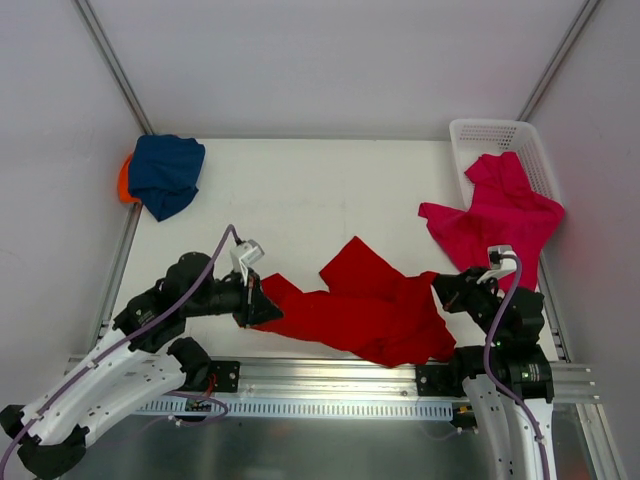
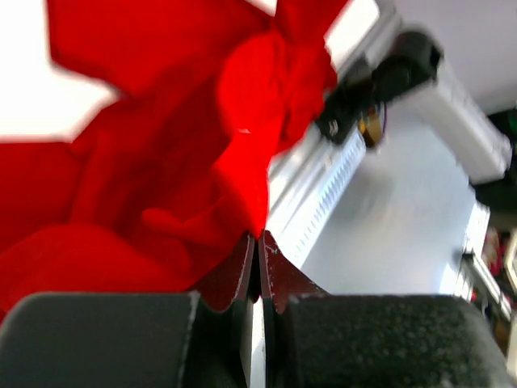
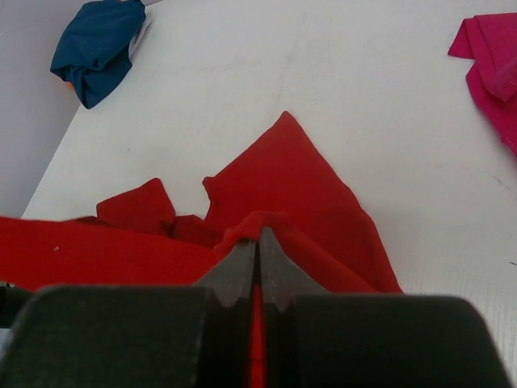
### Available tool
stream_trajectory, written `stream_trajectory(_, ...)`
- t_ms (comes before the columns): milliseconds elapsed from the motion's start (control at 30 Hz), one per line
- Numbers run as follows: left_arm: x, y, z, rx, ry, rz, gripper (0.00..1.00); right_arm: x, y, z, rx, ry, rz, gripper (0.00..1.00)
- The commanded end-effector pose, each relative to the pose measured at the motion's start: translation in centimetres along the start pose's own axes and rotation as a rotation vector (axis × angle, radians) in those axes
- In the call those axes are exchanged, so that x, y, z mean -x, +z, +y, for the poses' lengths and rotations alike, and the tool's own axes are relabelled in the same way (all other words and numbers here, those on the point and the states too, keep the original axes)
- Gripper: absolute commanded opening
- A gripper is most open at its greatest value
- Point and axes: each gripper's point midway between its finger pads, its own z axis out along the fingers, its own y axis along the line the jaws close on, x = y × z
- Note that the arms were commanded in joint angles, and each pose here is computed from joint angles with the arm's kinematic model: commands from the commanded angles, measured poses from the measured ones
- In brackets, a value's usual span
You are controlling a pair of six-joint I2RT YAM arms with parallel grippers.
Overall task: Fold and stack the t-shirts
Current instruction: Flatten out the tshirt
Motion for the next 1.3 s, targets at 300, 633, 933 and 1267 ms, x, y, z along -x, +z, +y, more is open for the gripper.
stream_trajectory(300,-11.6,-7.0,-8.5,-0.540,0.068,0.412,0.62,0.1,0.0,0.6,0.034,-0.002,0.005,0.00)
stream_trajectory(633,-6.9,-10.6,-10.4,-0.589,0.335,0.048,0.99,-0.2,0.4,0.5,0.039,0.003,0.017,0.01)
stream_trajectory(933,-3.2,1.0,0.7,0.128,0.222,0.140,0.99,-0.3,0.3,0.6,0.047,0.002,0.017,0.00)
stream_trajectory(1267,-13.1,10.3,6.5,0.434,0.026,0.598,0.99,-0.1,0.2,0.9,0.057,-0.004,0.006,0.01)
